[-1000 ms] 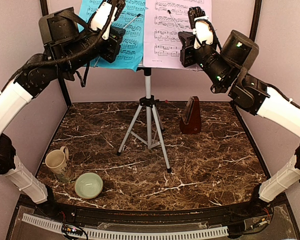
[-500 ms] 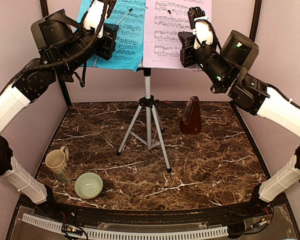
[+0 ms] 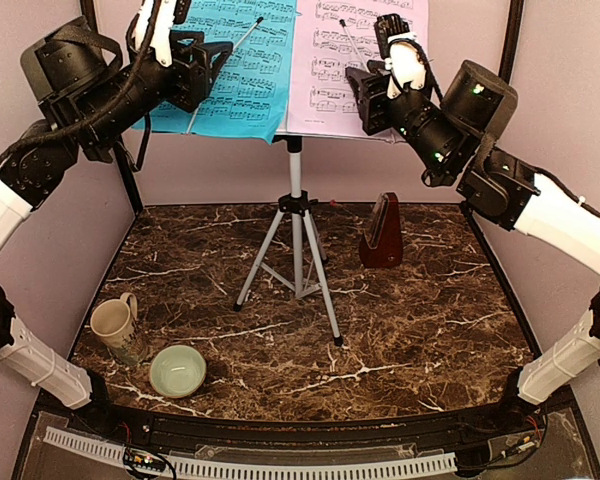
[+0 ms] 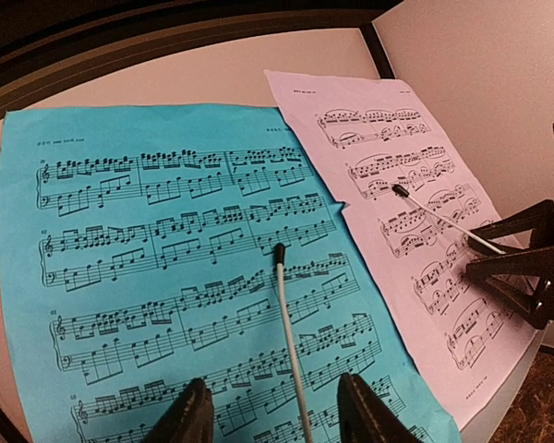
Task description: Set up the instrument practice props
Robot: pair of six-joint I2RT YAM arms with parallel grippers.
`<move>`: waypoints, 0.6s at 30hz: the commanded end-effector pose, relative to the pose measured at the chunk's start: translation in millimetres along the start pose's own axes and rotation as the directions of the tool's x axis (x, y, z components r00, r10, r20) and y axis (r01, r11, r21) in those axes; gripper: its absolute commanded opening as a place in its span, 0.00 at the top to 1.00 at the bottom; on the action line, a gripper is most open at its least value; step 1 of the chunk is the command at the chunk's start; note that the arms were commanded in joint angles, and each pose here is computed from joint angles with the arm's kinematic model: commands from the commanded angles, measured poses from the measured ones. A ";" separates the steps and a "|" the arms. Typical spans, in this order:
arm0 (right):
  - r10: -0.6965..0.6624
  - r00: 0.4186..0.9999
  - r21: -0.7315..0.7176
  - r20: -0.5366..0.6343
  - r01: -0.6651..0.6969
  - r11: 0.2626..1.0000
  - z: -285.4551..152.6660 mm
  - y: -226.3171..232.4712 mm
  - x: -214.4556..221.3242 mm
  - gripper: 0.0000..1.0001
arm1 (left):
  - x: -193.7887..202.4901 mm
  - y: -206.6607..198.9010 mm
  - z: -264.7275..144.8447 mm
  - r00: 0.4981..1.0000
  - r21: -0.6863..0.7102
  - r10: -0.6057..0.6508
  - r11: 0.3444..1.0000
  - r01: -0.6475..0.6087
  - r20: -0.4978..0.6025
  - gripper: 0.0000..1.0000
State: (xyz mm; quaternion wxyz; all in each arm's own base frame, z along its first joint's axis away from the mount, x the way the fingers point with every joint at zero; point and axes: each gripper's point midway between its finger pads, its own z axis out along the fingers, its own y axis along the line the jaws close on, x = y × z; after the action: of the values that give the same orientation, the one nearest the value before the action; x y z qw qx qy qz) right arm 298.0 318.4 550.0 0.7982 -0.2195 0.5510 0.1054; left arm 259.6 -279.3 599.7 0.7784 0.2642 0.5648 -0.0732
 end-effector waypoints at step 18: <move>0.036 0.984 -0.157 0.176 -0.008 0.988 -32.2 6.6 -74.1 0.09 | -9.4 15.4 -69.1 0.989 0.128 -0.117 0.986 0.104 0.095 0.22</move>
State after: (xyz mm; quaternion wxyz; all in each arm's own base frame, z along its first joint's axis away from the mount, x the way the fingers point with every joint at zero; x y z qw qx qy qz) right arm 266.2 324.6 578.2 0.8100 -0.2585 0.5058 0.1459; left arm 224.2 -248.7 596.3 0.7807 0.2769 0.5463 -0.1241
